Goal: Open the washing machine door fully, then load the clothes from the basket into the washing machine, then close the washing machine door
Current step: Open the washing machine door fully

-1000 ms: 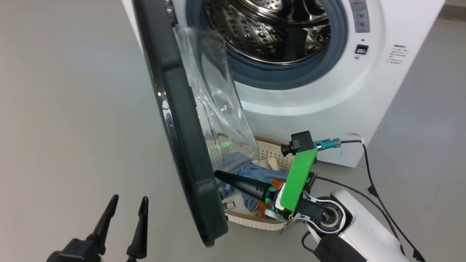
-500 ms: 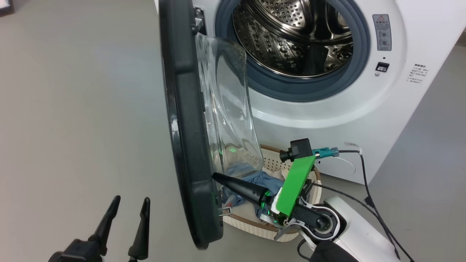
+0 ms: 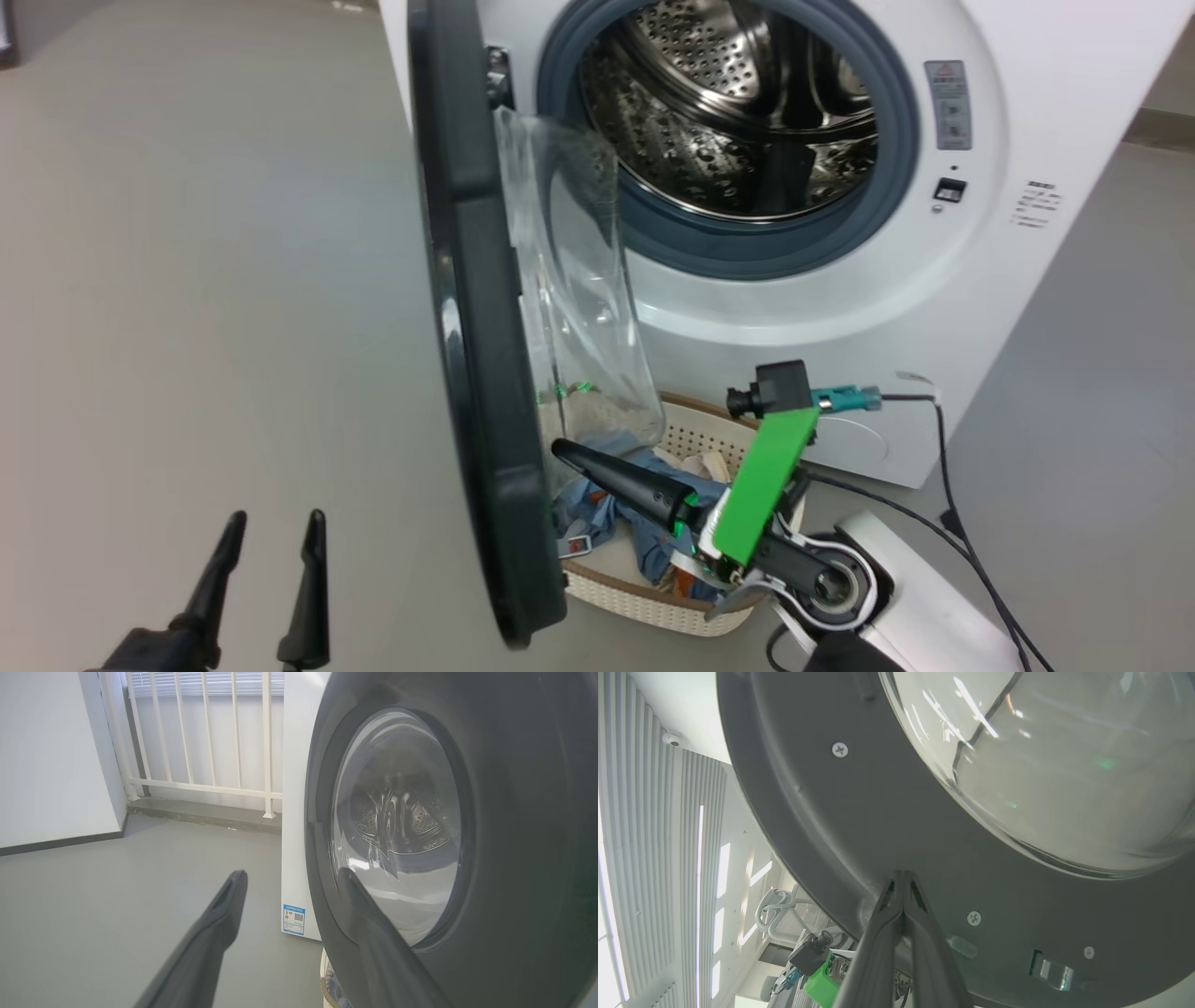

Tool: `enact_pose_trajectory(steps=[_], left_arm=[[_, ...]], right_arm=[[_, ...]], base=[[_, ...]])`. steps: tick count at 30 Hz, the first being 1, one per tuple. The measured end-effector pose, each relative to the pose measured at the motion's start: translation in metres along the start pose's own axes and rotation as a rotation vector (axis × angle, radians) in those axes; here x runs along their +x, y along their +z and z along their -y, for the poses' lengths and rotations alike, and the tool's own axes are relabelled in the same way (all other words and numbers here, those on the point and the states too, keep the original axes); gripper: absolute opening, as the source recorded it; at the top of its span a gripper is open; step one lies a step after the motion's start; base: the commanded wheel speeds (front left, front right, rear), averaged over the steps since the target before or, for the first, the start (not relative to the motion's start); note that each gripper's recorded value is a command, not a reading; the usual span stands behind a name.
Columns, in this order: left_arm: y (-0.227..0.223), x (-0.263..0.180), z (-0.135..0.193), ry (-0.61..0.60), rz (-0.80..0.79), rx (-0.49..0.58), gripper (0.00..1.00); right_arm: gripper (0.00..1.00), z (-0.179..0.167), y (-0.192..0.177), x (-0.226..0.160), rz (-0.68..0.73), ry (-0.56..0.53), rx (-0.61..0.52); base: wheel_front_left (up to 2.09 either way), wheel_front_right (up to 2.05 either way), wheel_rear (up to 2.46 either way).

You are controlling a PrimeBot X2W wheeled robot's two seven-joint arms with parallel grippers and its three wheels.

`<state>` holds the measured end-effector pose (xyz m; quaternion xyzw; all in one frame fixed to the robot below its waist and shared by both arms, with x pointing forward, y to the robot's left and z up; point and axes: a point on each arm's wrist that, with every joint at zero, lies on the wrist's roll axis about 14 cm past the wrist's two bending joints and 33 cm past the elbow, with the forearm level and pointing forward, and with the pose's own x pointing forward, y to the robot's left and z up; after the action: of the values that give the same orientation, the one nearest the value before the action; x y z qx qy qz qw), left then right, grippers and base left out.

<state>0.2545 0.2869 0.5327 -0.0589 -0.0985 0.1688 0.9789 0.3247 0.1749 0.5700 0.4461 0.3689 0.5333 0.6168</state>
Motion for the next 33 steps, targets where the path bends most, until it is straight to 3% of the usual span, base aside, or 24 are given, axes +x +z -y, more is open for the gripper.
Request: enact_pose_trajectory(steps=[1,5,6,7,13,21,31,33], left_arm=[[0.001,0.001,0.0,-0.001,0.004,0.0,1.0],[0.001,0.003,0.0,-0.005,0.007,0.001,1.0],[0.0,0.003,0.001,-0.008,0.005,0.001,1.0],[0.0,0.004,0.002,-0.012,0.005,0.0,1.0],[0.0,0.011,0.007,-0.032,0.009,-0.004,1.0],[-0.008,0.016,0.018,-0.07,-0.016,-0.002,1.0],[-0.015,0.022,0.027,-0.103,-0.035,0.001,1.0],[-0.017,0.022,0.027,-0.104,-0.043,0.003,1.0]], right_arm=[[0.0,0.001,0.001,-0.004,0.014,-0.006,-0.01],[0.49,0.004,0.011,-0.02,0.09,-0.028,-0.064],[0.88,0.003,0.015,-0.024,0.113,-0.032,-0.084],[1.0,0.002,0.021,-0.028,0.138,-0.033,-0.106],[1.0,0.004,0.054,-0.067,0.335,-0.099,-0.316],[1.0,0.029,0.096,-0.144,0.621,-0.275,-0.603],[1.0,0.058,0.116,-0.254,0.861,-0.578,-0.796],[1.0,0.064,0.109,-0.276,0.924,-0.64,-0.782]], base=[[0.0,0.0,0.0],[0.0,0.0,0.0],[0.0,0.0,0.0],[0.0,0.0,0.0],[0.0,0.0,0.0],[0.0,0.0,0.0],[0.0,0.0,0.0],[0.0,0.0,0.0]])
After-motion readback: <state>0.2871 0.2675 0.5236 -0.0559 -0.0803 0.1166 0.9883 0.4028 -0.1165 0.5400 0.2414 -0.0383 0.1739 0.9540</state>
